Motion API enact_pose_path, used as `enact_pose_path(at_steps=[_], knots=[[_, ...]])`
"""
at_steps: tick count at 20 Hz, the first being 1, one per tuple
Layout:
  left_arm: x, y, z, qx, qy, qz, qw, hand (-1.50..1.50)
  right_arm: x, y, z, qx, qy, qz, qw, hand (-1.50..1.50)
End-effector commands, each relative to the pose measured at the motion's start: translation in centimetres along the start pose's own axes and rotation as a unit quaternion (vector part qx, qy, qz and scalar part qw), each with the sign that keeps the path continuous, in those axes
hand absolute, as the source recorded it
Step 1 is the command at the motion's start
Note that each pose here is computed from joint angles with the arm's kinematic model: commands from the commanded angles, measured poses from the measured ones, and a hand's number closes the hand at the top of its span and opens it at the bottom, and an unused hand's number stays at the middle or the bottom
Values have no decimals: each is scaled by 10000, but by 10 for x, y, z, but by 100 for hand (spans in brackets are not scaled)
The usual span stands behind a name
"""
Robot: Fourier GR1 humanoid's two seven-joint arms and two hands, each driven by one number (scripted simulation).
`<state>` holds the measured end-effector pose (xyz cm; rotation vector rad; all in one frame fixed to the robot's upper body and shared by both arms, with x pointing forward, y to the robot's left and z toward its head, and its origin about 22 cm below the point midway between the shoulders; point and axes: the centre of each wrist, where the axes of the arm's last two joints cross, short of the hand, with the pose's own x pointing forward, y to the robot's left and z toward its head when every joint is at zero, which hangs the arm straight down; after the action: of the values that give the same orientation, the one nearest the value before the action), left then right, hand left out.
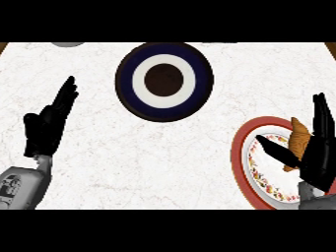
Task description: Pick the croissant from the plate and place it in the plate
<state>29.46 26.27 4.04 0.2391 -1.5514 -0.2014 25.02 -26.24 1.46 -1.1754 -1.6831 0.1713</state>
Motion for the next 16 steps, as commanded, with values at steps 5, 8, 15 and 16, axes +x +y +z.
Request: enact_pose_path(at_steps=[5, 8, 15, 16], knots=[[-5, 3, 3, 95, 77, -26, 9999, 0, 19, -52, 9, 541, 843, 1368, 9855, -150], [4, -5, 0, 21, -41, 8, 10000, 0, 35, -65, 7, 1066, 1325, 1833, 9682, -150], [-6, -3, -7, -86, -9, 54, 9999, 0, 92, -92, -17, 1534, 2055, 2240, 9402, -150], [5, 8, -3, -54, -26, 44, 10000, 0, 88, -98, -2, 1680, 2073, 2216, 9379, -150]])
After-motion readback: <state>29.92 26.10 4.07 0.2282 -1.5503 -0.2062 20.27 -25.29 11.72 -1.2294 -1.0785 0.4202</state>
